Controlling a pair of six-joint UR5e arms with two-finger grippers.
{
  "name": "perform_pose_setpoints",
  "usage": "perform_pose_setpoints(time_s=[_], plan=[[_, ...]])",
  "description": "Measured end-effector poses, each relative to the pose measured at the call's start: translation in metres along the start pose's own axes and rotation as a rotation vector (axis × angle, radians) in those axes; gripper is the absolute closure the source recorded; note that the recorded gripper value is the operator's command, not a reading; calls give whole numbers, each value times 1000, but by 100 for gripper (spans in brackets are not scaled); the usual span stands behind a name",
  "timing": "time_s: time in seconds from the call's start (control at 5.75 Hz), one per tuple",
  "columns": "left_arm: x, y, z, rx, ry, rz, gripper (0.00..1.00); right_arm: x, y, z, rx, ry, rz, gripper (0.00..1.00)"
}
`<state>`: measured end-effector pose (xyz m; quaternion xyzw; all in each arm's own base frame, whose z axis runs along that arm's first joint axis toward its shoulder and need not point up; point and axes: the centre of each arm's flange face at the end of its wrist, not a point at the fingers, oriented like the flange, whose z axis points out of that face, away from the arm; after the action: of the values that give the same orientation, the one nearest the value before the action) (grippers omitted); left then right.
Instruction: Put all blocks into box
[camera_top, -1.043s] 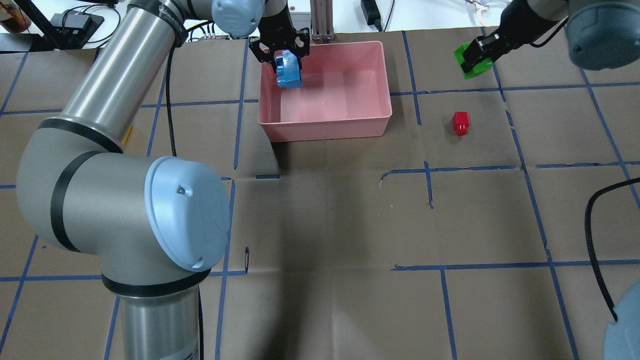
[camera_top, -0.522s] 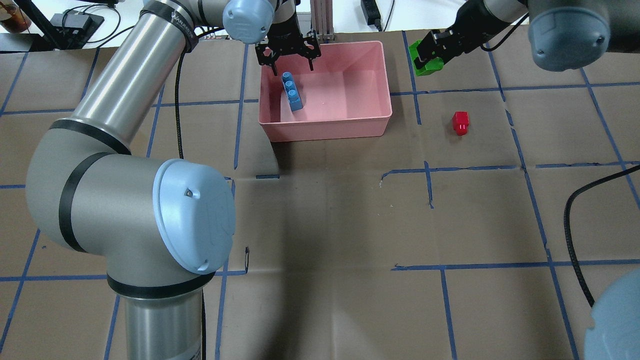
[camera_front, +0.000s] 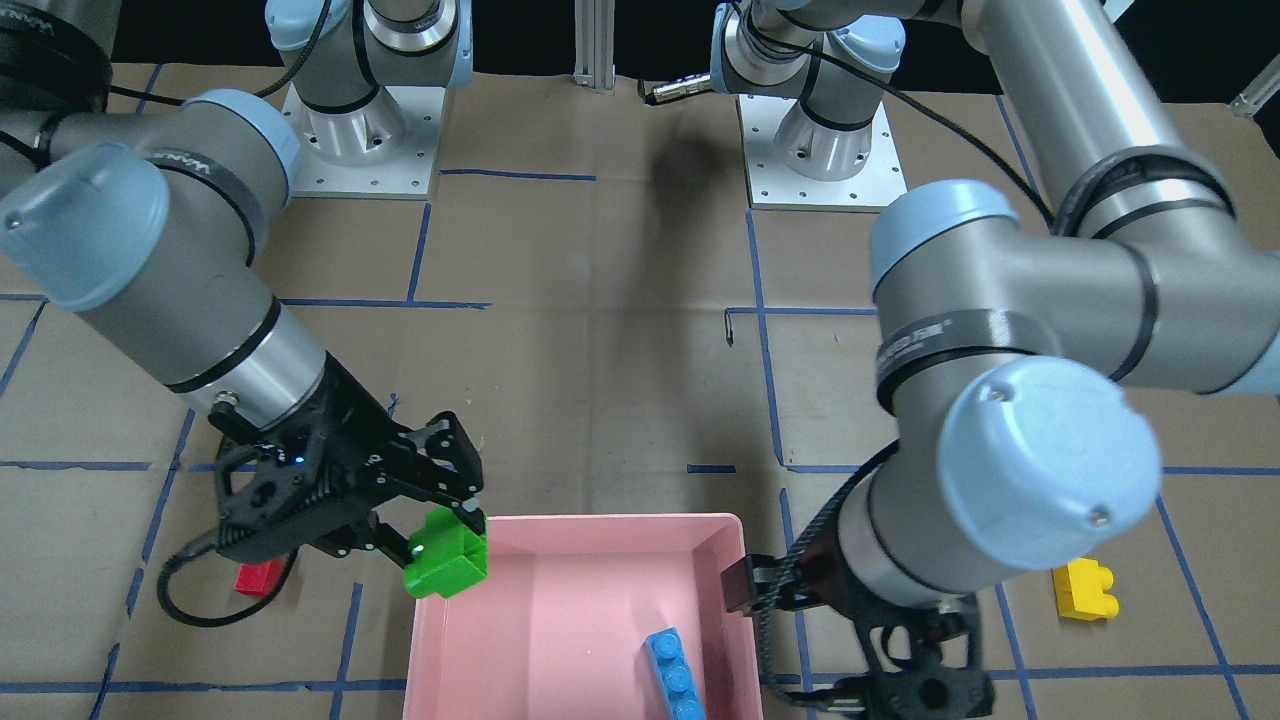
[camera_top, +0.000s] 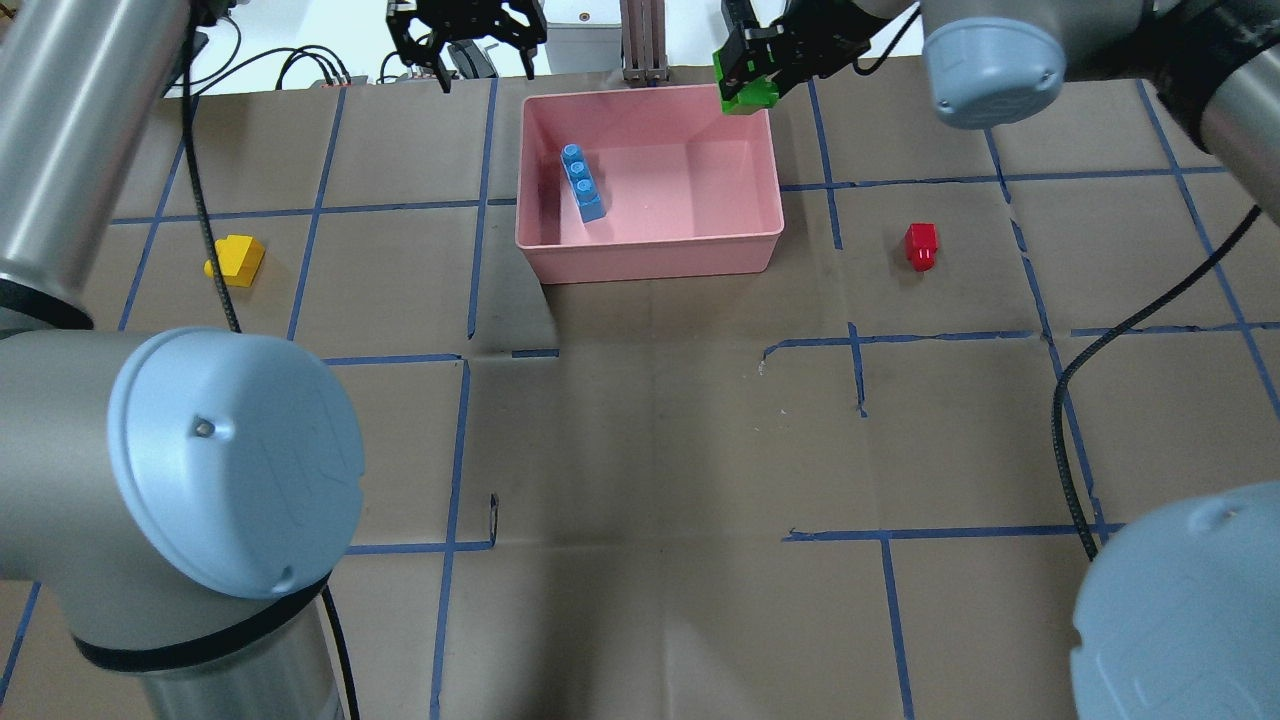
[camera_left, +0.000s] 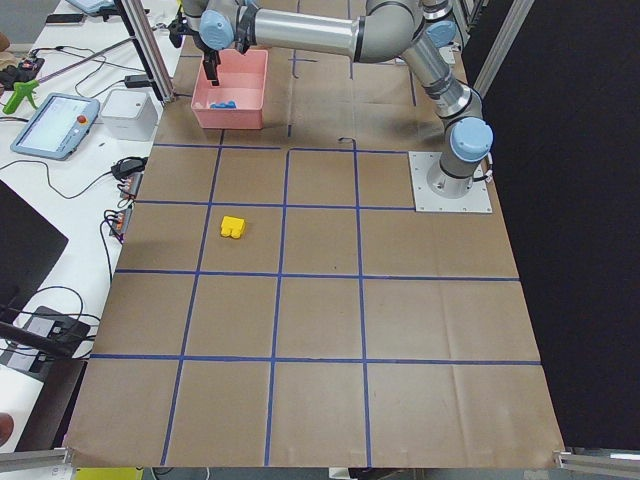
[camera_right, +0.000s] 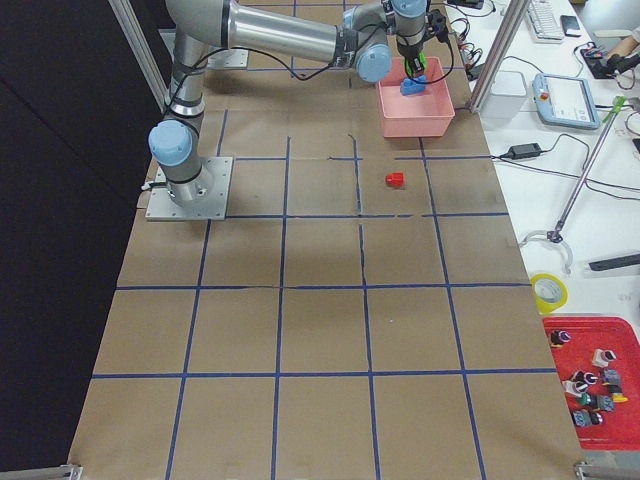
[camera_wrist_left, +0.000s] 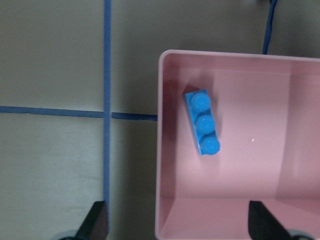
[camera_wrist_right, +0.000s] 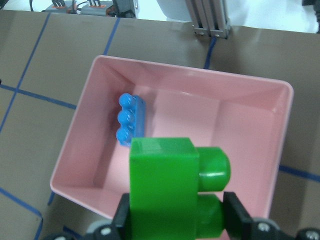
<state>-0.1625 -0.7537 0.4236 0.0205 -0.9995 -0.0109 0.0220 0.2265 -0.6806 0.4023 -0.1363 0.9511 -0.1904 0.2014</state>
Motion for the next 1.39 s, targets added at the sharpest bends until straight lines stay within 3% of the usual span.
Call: perform_pose_setpoints(time_s=[0.17,0.52,0.7,0.87,1.04,1.22,1.39], plan=[[-43,17,-18,-24,-38,46,0,-27,-20,49,39,-22,-18,0],[-131,44,-17,-58,-46,128,0,-47,-28,80,41,-31,-26,0],[-203,47,-4,-67,-35,175,0,-40,-26,77,14,-21,-9,0],[-266,50,11,-75,-23,207,1,-24,-22,58,-45,-7,6,0],[-315,50,29,-65,-21,234,1,8,-16,14,-123,52,16,0],[-359,44,52,-51,-24,251,1,52,-4,-44,-214,170,33,0],[-389,35,80,-43,-23,252,1,104,15,-77,-312,306,61,1]])
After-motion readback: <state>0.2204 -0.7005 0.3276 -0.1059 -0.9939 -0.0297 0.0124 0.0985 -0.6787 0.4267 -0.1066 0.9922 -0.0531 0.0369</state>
